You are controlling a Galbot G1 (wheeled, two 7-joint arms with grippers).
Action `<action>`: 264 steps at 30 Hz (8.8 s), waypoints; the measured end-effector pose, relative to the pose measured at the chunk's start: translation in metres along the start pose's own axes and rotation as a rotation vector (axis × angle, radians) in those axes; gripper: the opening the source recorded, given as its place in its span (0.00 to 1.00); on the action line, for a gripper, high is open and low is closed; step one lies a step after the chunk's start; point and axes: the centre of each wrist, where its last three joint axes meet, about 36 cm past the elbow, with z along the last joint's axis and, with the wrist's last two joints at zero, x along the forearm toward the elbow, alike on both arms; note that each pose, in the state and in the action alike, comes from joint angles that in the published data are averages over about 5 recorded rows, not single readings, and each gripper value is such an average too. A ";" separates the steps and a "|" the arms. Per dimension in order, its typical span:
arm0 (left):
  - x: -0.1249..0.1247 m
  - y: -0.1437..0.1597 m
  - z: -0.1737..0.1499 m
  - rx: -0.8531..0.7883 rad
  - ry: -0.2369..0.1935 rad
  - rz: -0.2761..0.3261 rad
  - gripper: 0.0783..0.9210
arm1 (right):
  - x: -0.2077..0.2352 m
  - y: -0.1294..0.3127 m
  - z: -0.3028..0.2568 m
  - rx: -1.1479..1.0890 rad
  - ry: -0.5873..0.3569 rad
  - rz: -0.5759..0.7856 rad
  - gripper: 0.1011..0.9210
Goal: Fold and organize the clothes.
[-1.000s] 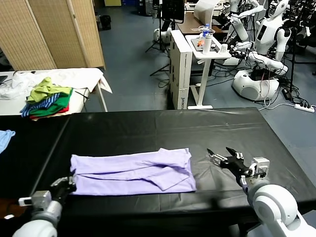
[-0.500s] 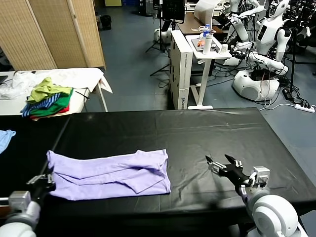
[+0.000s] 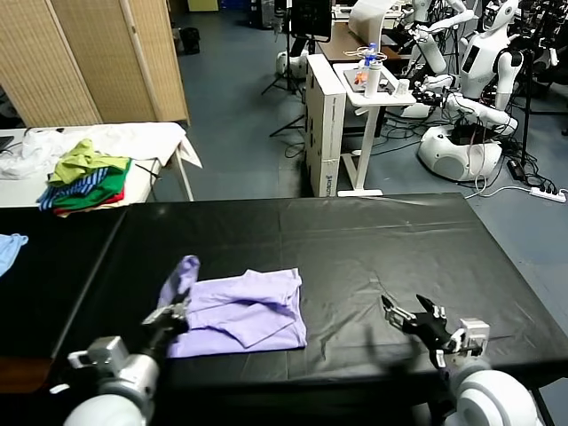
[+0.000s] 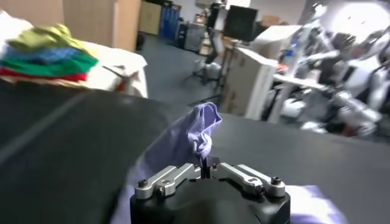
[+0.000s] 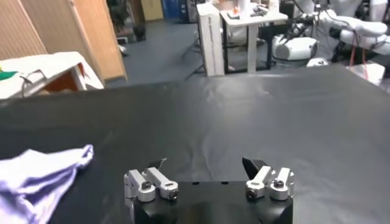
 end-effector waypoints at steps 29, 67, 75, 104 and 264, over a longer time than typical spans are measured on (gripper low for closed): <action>-0.040 -0.047 0.032 0.013 0.040 0.142 0.12 | 0.005 0.003 0.004 -0.004 -0.003 -0.011 0.98; -0.018 0.013 0.037 -0.142 -0.084 -0.152 0.98 | -0.054 0.144 -0.013 0.336 -0.035 -0.573 0.98; -0.017 0.022 0.043 -0.150 -0.079 -0.192 0.98 | -0.066 0.152 -0.009 0.517 0.045 -0.458 0.98; -0.031 0.024 0.080 -0.014 -0.113 -0.204 0.98 | -0.004 0.070 -0.042 0.171 -0.100 -0.360 0.98; 0.003 0.026 0.067 -0.327 -0.229 -0.170 0.98 | -0.064 0.130 0.006 0.080 0.196 -0.495 0.06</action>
